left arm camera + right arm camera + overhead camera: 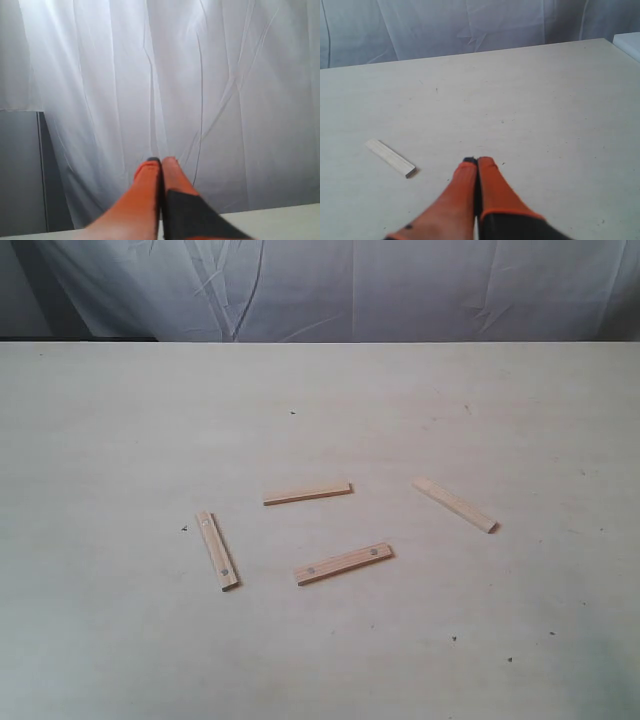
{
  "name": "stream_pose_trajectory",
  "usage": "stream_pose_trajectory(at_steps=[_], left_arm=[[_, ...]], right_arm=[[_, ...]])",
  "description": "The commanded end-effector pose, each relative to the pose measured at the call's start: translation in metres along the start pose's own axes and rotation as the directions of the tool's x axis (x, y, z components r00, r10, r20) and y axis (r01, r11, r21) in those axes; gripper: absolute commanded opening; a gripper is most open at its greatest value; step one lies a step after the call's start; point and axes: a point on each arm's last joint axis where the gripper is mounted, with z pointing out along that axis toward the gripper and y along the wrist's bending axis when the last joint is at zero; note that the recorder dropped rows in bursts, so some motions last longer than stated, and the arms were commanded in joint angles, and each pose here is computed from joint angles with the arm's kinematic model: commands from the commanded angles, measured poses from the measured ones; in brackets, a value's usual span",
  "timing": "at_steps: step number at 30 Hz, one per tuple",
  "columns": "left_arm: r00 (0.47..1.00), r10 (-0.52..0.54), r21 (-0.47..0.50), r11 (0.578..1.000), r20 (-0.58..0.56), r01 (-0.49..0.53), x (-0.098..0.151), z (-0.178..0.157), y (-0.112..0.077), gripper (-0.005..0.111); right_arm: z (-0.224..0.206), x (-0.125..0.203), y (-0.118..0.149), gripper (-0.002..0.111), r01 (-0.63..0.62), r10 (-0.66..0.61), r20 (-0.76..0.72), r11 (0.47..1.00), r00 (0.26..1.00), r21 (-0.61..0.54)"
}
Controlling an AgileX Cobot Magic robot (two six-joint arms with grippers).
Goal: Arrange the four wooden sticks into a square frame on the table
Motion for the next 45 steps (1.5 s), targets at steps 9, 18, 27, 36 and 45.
stream_pose_trajectory(at_steps=[9, 18, 27, 36, 45], left_arm=[[0.926, 0.103, 0.037, 0.995, -0.362, -0.096, -0.05, 0.043, 0.004, 0.0], [0.532, 0.181, 0.172, 0.983, -0.827, -0.066, -0.016, 0.133, -0.001, 0.0], [0.358, 0.431, 0.491, 0.866, -0.828, 0.094, 0.023, 0.21, -0.067, 0.0], [0.292, 0.656, 0.711, 0.685, -0.696, 0.155, 0.077, 0.261, -0.154, 0.0], [0.254, 0.798, 0.827, 0.465, -0.546, 0.315, 0.134, 0.294, -0.215, 0.0]], right_arm=[[0.0, -0.001, 0.0, -0.001, 0.0, 0.0, 0.02, 1.0, 1.0, 0.002], [0.0, -0.001, 0.0, -0.001, 0.0, 0.0, 0.02, 1.0, 1.0, 0.002], [0.0, -0.001, 0.0, -0.001, 0.0, 0.0, 0.017, 1.0, 1.0, 0.002], [0.0, -0.001, 0.0, -0.001, 0.0, 0.0, 0.017, 1.0, 1.0, 0.002], [0.0, -0.001, 0.0, -0.001, 0.002, -0.002, 0.021, 1.0, 1.0, 0.003]])
